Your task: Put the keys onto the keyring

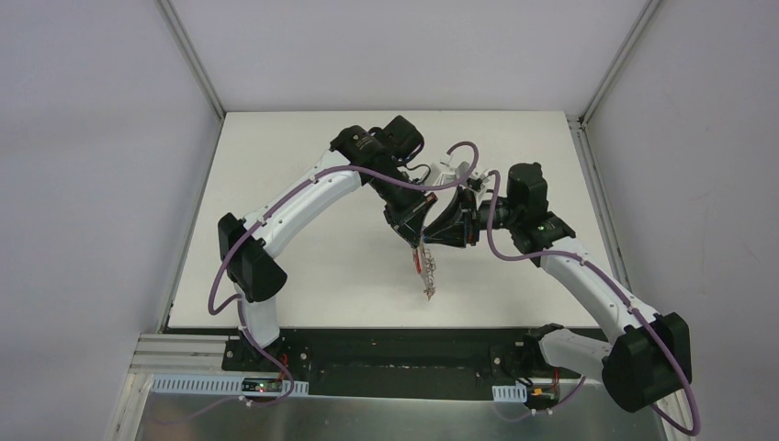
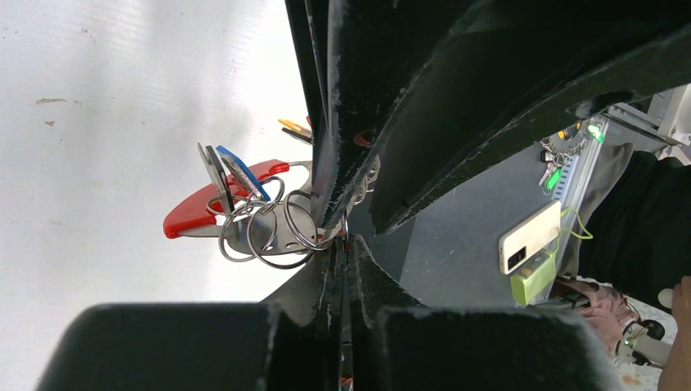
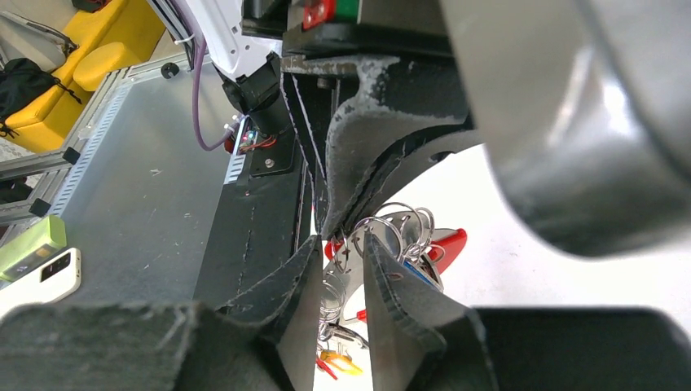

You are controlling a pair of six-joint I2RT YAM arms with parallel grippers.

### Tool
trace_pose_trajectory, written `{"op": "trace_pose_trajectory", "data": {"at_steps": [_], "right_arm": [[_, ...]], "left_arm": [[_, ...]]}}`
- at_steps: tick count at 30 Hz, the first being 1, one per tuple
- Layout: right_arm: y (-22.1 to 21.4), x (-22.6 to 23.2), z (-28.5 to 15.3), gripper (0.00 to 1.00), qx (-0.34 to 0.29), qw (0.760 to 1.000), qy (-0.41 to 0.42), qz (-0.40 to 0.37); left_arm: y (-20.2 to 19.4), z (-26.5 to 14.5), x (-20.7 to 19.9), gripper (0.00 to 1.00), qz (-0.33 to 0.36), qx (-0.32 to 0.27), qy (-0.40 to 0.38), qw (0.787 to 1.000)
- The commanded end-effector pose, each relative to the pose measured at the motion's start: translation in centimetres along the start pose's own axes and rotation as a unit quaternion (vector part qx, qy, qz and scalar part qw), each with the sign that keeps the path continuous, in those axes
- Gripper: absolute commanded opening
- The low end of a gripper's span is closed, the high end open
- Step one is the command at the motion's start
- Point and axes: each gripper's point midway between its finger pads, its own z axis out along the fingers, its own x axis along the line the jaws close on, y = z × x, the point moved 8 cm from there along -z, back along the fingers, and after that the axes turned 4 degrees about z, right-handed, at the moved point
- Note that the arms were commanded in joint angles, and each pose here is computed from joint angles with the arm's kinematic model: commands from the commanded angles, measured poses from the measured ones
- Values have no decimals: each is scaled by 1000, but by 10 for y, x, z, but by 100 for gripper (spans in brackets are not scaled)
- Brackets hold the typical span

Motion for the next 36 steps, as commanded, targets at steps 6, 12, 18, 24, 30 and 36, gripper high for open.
{"op": "trace_pose_trajectory", "data": {"at_steps": [6, 12, 18, 24, 30, 36], "right_arm": [[0, 3, 2, 23, -1, 999, 31, -13], [-2, 2, 4, 21, 1, 999, 34, -8], [-6, -2, 6, 19, 6, 1000, 27, -2], [-8, -5, 7, 18, 10, 1000, 27, 4], [-7, -4, 7, 19, 10, 1000, 29, 5], [3, -3, -3, 28, -4, 1000, 7, -6]], "left_arm": [[5, -19, -7, 0, 2, -41, 2, 999], [6, -20, -6, 0, 0, -44, 3, 999], [7, -20, -6, 0, 3, -49, -2, 999], [5, -22, -5, 0, 7, -56, -3, 998], [4, -22, -4, 0, 7, -57, -3, 998], [2, -24, 1, 0, 3, -61, 1, 998]]}}
